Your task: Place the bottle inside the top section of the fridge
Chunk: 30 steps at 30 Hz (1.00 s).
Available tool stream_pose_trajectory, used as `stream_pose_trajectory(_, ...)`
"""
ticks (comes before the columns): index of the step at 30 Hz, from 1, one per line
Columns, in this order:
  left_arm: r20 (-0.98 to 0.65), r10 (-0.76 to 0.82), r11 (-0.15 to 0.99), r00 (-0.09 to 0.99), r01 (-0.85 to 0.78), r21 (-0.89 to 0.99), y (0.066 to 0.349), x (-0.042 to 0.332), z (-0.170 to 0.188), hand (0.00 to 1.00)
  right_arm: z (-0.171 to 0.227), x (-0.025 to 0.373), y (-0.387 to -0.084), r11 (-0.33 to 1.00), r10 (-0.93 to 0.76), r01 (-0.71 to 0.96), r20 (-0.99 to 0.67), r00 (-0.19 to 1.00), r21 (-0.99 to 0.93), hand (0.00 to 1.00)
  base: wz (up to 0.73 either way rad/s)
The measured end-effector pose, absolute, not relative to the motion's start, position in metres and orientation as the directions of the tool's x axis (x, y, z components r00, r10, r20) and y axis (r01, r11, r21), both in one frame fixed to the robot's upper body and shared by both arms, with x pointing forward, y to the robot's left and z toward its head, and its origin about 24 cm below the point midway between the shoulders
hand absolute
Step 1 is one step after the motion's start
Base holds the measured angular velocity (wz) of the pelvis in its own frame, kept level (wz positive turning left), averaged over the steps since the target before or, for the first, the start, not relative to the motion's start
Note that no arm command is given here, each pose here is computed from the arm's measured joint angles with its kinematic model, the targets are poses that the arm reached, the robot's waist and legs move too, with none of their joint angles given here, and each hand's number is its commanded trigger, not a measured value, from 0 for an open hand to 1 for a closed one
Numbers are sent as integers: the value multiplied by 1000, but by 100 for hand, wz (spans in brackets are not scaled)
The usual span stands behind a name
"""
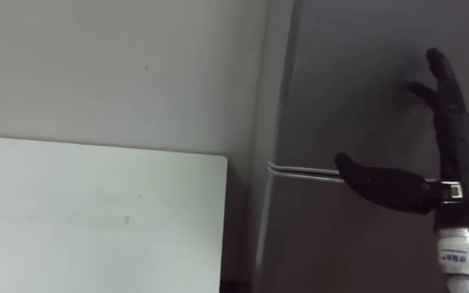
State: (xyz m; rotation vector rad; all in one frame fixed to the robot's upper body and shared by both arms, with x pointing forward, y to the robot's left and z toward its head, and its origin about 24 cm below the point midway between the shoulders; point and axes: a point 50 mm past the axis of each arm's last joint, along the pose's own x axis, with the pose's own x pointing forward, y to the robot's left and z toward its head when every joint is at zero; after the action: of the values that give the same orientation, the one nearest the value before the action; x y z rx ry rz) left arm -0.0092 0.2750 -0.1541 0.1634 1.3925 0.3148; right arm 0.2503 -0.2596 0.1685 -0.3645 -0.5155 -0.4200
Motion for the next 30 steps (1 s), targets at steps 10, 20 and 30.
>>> stream_pose_trajectory(10, -921, 367, 924, 132, -163, 345, 278, -17, -152, 0, 166, 219, -315, 728, -564, 682, 506, 652, -67, 0, -6)
stream_pose_trajectory(20, -912, 385, 916, 141, -183, 358, 275, -16, -153, 0, 130, 183, -357, 546, -775, 837, 354, 523, -40, 0, -11)
stream_pose_trajectory(30, -888, 439, 879, 136, -267, 394, 277, -13, -152, 0, 51, 136, -379, 335, -938, 939, -66, 340, 77, 0, 0)
